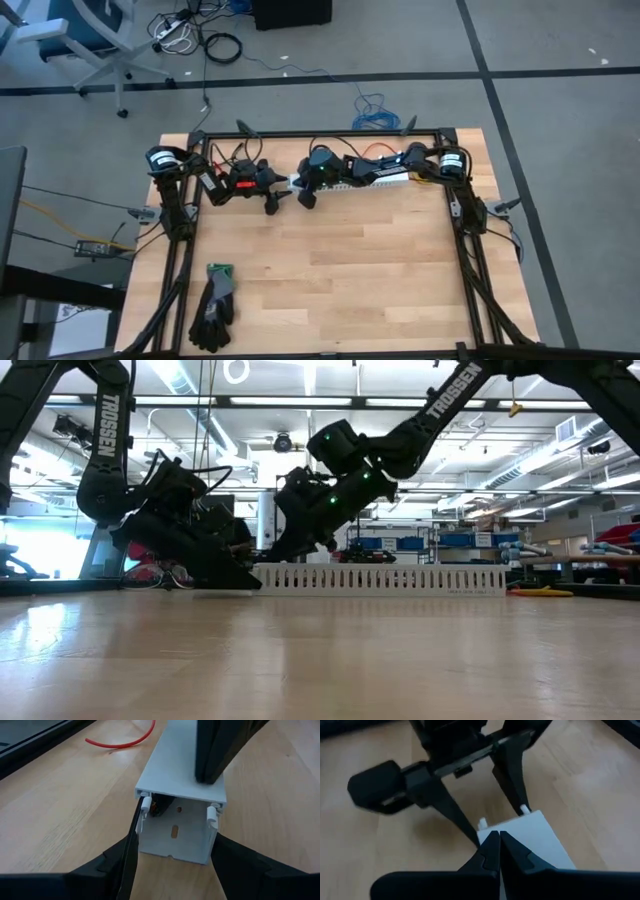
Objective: Ziptie cables
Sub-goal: Close the cable duct with the cable duct lid
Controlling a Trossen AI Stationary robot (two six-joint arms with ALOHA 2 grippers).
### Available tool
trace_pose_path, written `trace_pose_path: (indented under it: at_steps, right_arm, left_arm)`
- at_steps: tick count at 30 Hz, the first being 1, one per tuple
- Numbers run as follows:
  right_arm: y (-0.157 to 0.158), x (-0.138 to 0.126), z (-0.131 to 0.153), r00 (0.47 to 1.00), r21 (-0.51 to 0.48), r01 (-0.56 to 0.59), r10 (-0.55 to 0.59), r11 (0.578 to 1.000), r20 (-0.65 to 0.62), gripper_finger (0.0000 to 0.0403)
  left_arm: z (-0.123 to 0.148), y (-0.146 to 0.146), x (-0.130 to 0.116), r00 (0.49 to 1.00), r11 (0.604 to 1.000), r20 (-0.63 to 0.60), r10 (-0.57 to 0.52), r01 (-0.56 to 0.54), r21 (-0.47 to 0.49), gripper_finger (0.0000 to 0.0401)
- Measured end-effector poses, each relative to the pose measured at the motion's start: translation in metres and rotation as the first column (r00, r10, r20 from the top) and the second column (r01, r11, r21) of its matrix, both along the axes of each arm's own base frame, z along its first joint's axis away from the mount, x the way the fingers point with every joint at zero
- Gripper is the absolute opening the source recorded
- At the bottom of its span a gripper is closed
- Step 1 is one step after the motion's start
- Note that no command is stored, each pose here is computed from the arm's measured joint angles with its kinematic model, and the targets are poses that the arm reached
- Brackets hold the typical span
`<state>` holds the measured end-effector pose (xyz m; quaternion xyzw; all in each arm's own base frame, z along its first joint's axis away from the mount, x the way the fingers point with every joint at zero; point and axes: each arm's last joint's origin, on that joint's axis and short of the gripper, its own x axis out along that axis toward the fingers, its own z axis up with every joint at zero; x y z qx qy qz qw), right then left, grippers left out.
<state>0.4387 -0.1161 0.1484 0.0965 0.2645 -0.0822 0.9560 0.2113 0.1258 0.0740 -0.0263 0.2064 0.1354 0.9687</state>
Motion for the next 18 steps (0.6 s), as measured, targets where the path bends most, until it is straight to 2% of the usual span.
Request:
trace_pose_path:
  at_steps: [3, 7, 10, 13, 16, 18]
  right_arm:
    - [0.005, -0.004, 0.010, 0.999, -0.070, 0.035, -0.038, 0.997, -0.034, 0.0000]
    - [0.014, -0.014, 0.043, 0.995, -0.145, 0.070, -0.079, 0.987, -0.057, 0.0000]
    - [0.017, -0.029, 0.048, 0.977, -0.113, 0.074, -0.094, 0.991, -0.190, 0.0000]
    - [0.011, -0.036, 0.030, 0.949, -0.040, 0.078, -0.086, 0.996, -0.303, 0.0000]
    - [-0.001, -0.021, 0.010, 0.980, 0.068, 0.008, 0.006, 0.998, -0.201, 0.0000]
    - [-0.007, -0.009, -0.001, 0.990, 0.093, -0.008, 0.021, 0.996, -0.136, 0.0000]
  left_arm:
    - [0.000, 0.000, 0.000, 1.000, 1.000, -0.001, 0.003, -0.003, 0.001, 0.0243]
    - [0.000, 0.000, 0.000, 1.000, 1.000, -0.004, 0.002, -0.002, -0.001, 0.0243]
    - [0.000, 0.000, 0.000, 1.000, 1.000, -0.005, 0.003, -0.003, -0.001, 0.0243]
    - [0.000, 0.000, 0.000, 1.000, 1.000, -0.003, 0.002, -0.002, -0.001, 0.0243]
    - [0.000, 0.000, -0.001, 1.000, 1.000, -0.002, 0.000, 0.000, -0.001, 0.0243]
    - [0.000, 0.000, -0.001, 1.000, 1.000, -0.002, 0.000, 0.000, -0.001, 0.0243]
